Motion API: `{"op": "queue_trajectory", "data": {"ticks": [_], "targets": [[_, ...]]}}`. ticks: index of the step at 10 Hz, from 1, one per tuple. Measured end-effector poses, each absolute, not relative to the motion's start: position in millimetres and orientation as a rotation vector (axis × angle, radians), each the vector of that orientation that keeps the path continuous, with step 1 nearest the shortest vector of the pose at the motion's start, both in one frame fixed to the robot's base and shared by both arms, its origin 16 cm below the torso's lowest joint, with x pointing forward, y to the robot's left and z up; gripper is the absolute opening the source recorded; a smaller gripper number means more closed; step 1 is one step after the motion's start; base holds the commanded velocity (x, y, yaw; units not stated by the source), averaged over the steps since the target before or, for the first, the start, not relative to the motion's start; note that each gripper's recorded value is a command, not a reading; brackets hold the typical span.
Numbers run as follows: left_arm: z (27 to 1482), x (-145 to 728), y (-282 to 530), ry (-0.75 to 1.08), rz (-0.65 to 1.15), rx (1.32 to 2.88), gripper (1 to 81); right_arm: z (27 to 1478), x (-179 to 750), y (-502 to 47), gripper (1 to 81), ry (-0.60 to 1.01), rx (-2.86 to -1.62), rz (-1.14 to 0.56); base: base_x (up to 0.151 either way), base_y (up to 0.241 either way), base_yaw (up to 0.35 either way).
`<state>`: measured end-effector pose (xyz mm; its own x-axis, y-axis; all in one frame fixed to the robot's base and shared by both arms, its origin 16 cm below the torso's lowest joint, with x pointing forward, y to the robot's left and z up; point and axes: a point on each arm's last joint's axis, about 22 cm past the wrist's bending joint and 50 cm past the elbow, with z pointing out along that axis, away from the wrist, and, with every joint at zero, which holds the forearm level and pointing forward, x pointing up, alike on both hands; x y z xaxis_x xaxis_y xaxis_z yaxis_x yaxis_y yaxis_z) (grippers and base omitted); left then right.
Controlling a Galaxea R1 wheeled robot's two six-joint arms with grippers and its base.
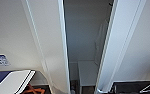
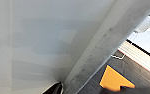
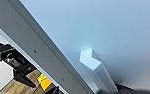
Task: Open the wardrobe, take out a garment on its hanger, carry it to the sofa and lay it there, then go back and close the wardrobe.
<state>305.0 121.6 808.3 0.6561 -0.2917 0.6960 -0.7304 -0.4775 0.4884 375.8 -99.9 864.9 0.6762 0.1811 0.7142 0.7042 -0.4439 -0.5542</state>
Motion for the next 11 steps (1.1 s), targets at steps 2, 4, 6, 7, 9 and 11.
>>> {"op": "queue_trajectory", "data": {"ticks": [2, 4, 6, 7, 9, 11], "targets": [[808.0, 298.3, 125.3, -0.805, 0.689, 2.059, 81.1, 864.1, 370.4, -106.8, 81.1, -0.680, -1.984, -0.713, 0.000, 0.000, 0.000], [808.6, 286.2, 139.4, -0.806, 0.673, 2.078, 81.1, 863.4, 366.0, -112.4, 81.1, -0.681, -1.995, -0.702, 0.000, 0.000, 0.000], [810.3, 274.9, 153.6, -0.800, 0.659, 2.097, 81.1, 863.6, 361.6, -118.5, 81.1, -0.684, -2.007, -0.688, 0.000, 0.000, 0.000], [811.9, 269.5, 158.9, -0.807, 0.660, 2.101, 81.1, 863.4, 358.3, -123.2, 81.1, -0.681, -2.015, -0.681, 0.000, 0.000, 0.000], [811.5, 266.9, 161.3, -0.821, 0.674, 2.097, 81.1, 863.1, 352.3, -132.6, 81.1, -0.678, -2.031, -0.668, 0.000, 0.000, 0.000], [813.5, 266.8, 159.4, -0.821, 0.687, 2.086, 81.1, 863.5, 345.0, -142.6, 81.1, -0.682, -2.051, -0.648, 0.000, 0.000, 0.000]]}}
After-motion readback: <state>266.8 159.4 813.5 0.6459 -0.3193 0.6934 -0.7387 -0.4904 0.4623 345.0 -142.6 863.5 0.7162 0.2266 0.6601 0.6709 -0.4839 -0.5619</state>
